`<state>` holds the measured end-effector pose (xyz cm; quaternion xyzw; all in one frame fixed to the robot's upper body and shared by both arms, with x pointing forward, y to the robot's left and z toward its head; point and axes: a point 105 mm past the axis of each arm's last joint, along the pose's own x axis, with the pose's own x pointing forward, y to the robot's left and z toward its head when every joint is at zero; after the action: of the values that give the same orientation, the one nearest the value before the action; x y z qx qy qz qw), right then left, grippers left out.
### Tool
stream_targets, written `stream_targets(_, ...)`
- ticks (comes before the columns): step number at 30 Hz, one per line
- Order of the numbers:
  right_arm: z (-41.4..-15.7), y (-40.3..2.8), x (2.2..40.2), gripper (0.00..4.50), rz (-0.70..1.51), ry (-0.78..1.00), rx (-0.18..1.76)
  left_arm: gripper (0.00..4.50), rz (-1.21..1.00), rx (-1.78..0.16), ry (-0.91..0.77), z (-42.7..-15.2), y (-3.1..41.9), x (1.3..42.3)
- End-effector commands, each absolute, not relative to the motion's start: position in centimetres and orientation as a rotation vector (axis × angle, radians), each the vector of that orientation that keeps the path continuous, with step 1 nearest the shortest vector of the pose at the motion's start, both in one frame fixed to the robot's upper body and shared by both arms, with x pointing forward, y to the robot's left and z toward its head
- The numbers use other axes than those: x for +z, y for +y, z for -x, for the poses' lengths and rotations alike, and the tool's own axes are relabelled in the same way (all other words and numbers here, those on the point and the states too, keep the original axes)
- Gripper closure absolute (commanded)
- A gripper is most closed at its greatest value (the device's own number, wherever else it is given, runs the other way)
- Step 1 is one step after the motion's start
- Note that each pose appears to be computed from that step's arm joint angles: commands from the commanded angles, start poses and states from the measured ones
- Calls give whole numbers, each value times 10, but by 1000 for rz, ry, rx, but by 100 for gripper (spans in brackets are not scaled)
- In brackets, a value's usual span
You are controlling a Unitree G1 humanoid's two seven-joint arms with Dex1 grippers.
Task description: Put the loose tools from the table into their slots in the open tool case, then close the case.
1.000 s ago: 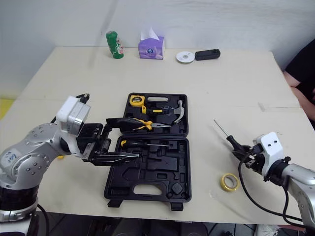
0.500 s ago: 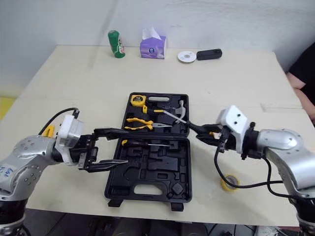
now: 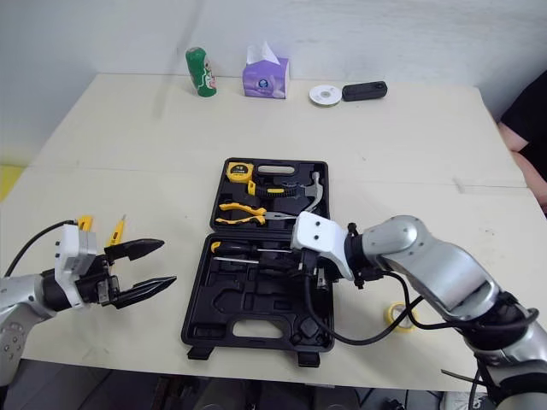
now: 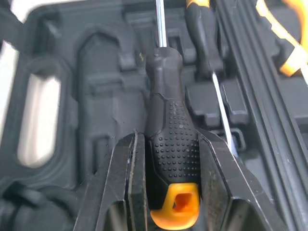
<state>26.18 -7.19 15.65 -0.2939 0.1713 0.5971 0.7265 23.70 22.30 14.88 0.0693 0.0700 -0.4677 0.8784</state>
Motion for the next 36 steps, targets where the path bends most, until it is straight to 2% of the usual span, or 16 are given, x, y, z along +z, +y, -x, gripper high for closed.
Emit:
stream_targets(1, -271, -73, 157, 350, 821, 339, 1277, 0, -181, -954, 124, -232, 226, 154)
stream_targets(9, -283, -79, 158, 350, 853, 342, 1239, 0, -184, -957, 127, -232, 224, 154)
stream_targets(20, -274, -80, 149, 350, 872, 377, 1285, 0, -182, -968, 125, -235, 221, 154)
stream_targets(36, -276, -81, 140, 350, 865, 394, 1262, 0, -181, -972, 116, -239, 216, 152)
